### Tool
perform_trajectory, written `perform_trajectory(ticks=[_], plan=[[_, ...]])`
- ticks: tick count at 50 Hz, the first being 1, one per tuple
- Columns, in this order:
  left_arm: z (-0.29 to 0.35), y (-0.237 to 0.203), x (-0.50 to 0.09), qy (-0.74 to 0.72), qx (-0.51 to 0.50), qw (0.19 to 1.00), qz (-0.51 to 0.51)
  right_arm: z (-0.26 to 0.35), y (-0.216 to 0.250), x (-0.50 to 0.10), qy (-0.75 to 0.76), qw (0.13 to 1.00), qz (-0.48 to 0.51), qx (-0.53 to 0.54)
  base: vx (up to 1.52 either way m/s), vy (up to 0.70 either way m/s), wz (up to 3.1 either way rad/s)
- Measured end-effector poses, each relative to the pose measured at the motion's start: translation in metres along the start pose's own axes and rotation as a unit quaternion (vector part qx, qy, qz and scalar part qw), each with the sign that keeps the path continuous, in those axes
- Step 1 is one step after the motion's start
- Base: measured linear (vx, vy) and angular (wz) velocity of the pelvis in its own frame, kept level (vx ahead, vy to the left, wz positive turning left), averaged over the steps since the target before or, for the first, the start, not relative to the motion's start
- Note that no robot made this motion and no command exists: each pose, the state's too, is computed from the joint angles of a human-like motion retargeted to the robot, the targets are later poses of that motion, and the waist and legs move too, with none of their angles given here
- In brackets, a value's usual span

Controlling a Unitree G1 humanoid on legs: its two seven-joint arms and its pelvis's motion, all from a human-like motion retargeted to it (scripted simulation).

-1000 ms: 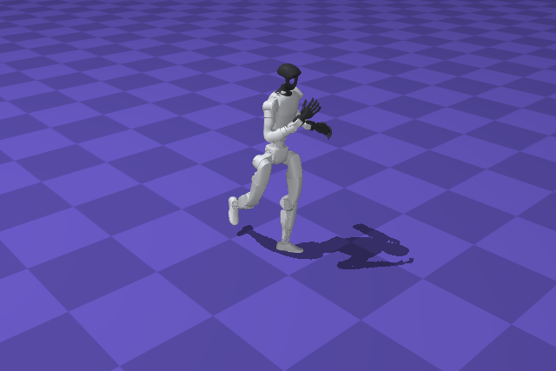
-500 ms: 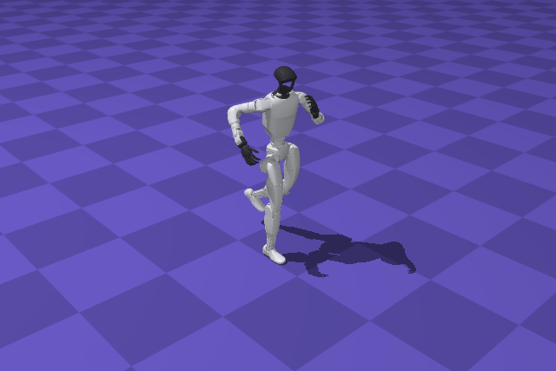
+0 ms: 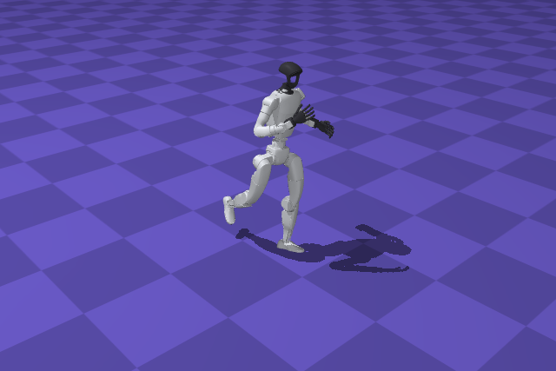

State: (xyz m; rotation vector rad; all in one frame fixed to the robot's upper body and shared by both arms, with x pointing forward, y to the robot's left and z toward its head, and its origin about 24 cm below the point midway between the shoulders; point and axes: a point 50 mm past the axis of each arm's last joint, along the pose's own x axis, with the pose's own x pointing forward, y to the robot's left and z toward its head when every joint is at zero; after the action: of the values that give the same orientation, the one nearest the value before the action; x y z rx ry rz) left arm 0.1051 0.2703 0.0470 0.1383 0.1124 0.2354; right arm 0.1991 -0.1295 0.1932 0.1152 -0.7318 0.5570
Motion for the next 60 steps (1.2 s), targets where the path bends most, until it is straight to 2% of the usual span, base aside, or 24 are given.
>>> perform_trajectory(ticks=[4,7,9,11,14,17,19,22,24,27,29,31,34,36,38,41,44,49,54,57,60], plan=[[0.023,-0.064,0.083,-0.097,-0.045,0.994,-0.021,-0.066,-0.031,-0.050,0.190,0.970,-0.130,-0.074,0.87,0.14,1.49],[0.119,-0.129,0.137,-0.260,-0.114,0.957,-0.065,-0.126,-0.030,-0.149,0.404,0.861,-0.304,-0.065,0.85,-0.04,1.66],[0.202,-0.162,0.135,-0.391,-0.149,0.900,-0.124,-0.131,-0.010,-0.221,0.503,0.755,-0.420,-0.018,0.97,-0.13,1.02],[0.260,-0.173,0.109,-0.511,-0.159,0.831,-0.149,-0.105,-0.004,-0.268,0.549,0.700,-0.456,-0.039,1.05,-0.20,0.82],[0.295,-0.170,0.064,-0.622,-0.201,0.741,-0.154,-0.054,-0.018,-0.303,0.597,0.693,-0.391,-0.108,1.07,-0.30,1.45],[0.308,-0.158,0.031,-0.646,-0.312,0.664,-0.210,-0.020,-0.026,-0.319,0.643,0.680,-0.321,-0.148,1.07,-0.44,2.39],[0.315,-0.152,0.018,-0.657,-0.346,0.625,-0.239,-0.011,-0.029,-0.324,0.674,0.667,-0.264,-0.179,1.05,-0.60,1.87],[0.308,-0.153,0.020,-0.654,-0.323,0.641,-0.238,-0.003,-0.022,-0.332,0.707,0.651,-0.201,-0.191,0.98,-0.75,0.58],[0.293,-0.146,0.033,-0.645,-0.274,0.681,-0.214,-0.010,-0.026,-0.330,0.722,0.653,-0.154,-0.169,0.89,-0.59,-0.22],[0.251,-0.138,0.068,-0.569,-0.195,0.780,-0.174,-0.028,-0.035,-0.325,0.710,0.662,-0.196,-0.138,0.81,-0.41,0.08],[0.197,-0.131,0.099,-0.461,-0.129,0.871,-0.105,-0.055,-0.045,-0.316,0.686,0.664,-0.251,-0.162,0.71,-0.40,-0.38],[0.116,-0.120,0.117,-0.306,-0.045,0.949,-0.058,-0.093,-0.058,-0.295,0.674,0.672,-0.230,-0.203,0.67,-0.40,-0.73],[0.021,-0.082,0.094,-0.118,0.034,0.991,-0.044,-0.149,-0.085,-0.208,0.587,0.738,-0.217,-0.252,0.60,-0.32,-0.27],[0.007,-0.051,0.070,-0.078,0.057,0.995,-0.037,-0.152,-0.102,-0.134,0.461,0.797,-0.302,-0.249,0.56,-0.18,0.54],[0.013,-0.027,0.054,-0.066,0.074,0.994,-0.043,-0.132,-0.111,-0.076,0.340,0.838,-0.350,-0.244,0.56,-0.10,1.08],[0.026,-0.004,0.035,-0.054,0.073,0.995,-0.045,-0.092,-0.102,-0.026,0.208,0.888,-0.312,-0.268,0.62,0.03,1.64],[0.033,0.006,0.022,-0.046,0.061,0.996,-0.048,-0.061,-0.080,-0.010,0.127,0.926,-0.255,-0.248,0.67,0.08,2.48],[0.053,-0.003,0.029,-0.101,0.057,0.992,-0.045,-0.044,-0.057,-0.011,0.083,0.961,-0.230,-0.130,0.60,-0.08,2.92],[0.071,-0.041,0.062,-0.178,-0.033,0.983,-0.015,-0.071,-0.043,-0.021,0.137,0.962,-0.228,-0.054,0.37,-0.12,2.16],[0.077,-0.095,0.101,-0.193,-0.121,0.974,-0.012,-0.109,-0.042,-0.031,0.225,0.945,-0.215,-0.105,0.19,-0.16,2.47],[0.147,-0.146,0.126,-0.300,-0.177,0.936,-0.058,-0.129,-0.045,-0.073,0.309,0.905,-0.242,-0.163,0.23,-0.03,3.24]])
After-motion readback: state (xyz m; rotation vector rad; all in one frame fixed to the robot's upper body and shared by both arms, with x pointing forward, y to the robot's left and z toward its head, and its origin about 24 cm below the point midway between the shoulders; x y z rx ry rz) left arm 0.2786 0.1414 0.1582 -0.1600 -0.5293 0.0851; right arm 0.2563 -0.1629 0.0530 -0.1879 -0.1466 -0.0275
